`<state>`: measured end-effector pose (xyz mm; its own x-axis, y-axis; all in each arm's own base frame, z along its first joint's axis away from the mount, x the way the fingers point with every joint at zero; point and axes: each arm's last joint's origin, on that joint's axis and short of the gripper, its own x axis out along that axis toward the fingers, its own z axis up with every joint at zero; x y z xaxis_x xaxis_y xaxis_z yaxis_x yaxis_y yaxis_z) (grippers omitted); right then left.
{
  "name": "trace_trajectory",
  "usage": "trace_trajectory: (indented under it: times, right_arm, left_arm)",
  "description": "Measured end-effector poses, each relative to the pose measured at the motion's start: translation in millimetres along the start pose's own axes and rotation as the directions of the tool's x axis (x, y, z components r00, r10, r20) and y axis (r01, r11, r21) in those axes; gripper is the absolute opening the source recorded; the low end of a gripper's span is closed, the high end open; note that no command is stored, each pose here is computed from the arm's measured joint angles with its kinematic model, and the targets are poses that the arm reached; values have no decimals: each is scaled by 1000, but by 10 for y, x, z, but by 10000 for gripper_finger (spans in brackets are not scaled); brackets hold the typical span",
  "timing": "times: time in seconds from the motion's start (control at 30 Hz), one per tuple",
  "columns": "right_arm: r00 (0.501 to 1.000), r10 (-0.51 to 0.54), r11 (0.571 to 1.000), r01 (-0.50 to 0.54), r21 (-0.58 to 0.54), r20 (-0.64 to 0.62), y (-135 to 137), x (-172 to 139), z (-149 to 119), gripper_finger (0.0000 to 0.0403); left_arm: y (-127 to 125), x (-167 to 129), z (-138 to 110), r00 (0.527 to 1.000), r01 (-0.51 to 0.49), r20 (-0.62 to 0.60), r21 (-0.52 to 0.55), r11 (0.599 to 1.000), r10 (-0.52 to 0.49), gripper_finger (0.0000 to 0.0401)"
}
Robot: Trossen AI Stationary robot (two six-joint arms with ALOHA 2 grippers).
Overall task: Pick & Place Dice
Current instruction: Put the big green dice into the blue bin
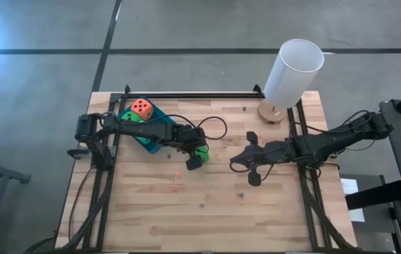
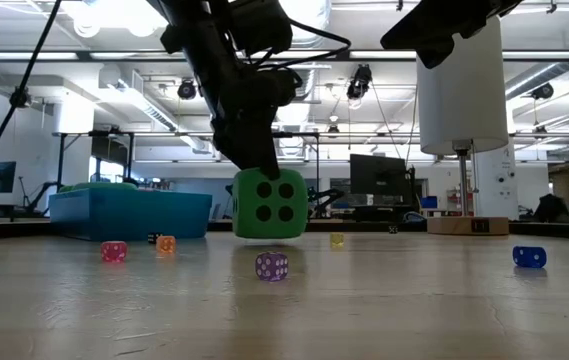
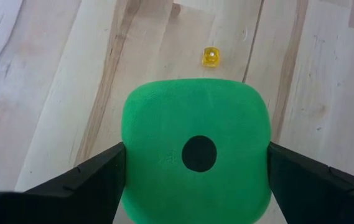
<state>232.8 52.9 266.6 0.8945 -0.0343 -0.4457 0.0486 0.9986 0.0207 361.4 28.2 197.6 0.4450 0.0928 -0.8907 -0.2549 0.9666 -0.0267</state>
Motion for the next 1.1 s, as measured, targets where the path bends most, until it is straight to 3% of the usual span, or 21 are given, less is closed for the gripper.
trace_trajectory:
  times: [0.5,0.87,1.1]
  right_arm:
    - [1000,0,1000,0,0,0,0,0,0,8]
    - [1000,0,1000,0,0,0,1,0,0,8]
    - [1000,0,1000,0,0,0,0,0,0,8]
  left_arm:
    - [40,-550,2,996,2,84,-13,1000,-1,346]
    - [166,-1196,-215,985,-134,99,-109,985,145,346]
    - [268,-1540,-386,953,-245,117,-235,941,278,343]
